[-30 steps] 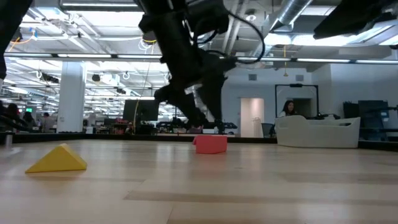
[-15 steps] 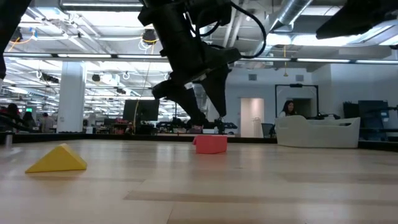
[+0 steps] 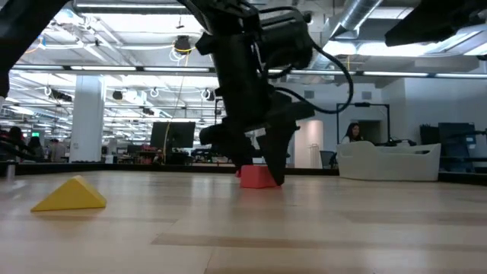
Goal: Sort & place blocks by color
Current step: Put the orange block into the transparent bin
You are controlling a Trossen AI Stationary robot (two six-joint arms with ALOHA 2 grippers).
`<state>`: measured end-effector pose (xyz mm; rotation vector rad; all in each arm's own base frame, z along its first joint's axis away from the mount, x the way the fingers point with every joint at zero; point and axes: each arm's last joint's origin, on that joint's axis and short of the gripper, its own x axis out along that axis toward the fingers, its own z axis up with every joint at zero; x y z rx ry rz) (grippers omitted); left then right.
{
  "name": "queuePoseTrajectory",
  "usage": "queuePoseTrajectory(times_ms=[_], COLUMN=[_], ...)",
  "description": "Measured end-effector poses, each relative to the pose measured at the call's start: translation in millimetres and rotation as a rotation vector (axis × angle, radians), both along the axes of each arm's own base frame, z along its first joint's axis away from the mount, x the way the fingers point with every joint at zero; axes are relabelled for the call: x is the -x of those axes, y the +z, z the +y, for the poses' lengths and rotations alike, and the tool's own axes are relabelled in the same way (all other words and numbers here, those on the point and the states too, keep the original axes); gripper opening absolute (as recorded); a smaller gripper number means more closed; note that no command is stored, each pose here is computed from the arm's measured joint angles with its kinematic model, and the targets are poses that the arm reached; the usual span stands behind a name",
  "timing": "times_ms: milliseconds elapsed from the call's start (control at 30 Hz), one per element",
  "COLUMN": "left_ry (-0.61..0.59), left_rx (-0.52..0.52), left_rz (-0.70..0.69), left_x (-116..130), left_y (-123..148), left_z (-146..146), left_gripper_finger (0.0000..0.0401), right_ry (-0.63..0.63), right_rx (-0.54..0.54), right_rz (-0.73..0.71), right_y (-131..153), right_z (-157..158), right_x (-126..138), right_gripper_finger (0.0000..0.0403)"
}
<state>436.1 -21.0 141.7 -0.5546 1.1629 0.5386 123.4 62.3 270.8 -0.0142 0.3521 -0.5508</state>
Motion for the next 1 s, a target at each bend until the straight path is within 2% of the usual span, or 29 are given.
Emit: queuePoseTrajectory(times_ms=[133,267,333,367,467,667,800,1000], left_ry=[-0.026,-0.074,-0.148,-0.195,-0.266,-0.327,-0.325,-0.236], left_rx=[-0.05,-0.094,-0.103,-0.103,-0.132,-0.272,-0.309,-0.248], left_rz=[0.072,0.111,0.127,0.138,0.209,0.189,0.144,0.132], left_x=[-2.5,-1.9,-3.1,-3.6,3.8,31.4,64.0,130.4], left_y=[0.5,5.1,10.1,14.0,32.2,102.2,143.2,192.3], left_z=[-1.6,-6.1,-8.1,-9.5,-17.8,-50.5,-74.4,-107.2], left_gripper_finger=[0.0245,0.0158,0.0104,0.0093,0.0098,0.0098,0.0098,0.0098], right_ry=[0.003,0.002,0.002,0.003,0.014,0.043,0.064,0.108], right_rx=[0.004,0.003,0.003,0.002,-0.011,-0.037,-0.045,-0.084], right_rz=[0.001,0.001,0.0,0.0,0.001,0.014,0.004,-0.052], right_y=[0.2,0.3,0.3,0.4,0.5,0.5,1.3,7.1], right_z=[0.1,0.0,0.0,0.1,0.7,1.2,3.9,8.7], right_x=[-0.1,-0.2,-0.2,-0.2,-0.6,-0.2,0.9,4.3], right_gripper_finger=[0.0193,0.0193,0.0193,0.0193,0.0193,0.0193,0.0193,0.0193])
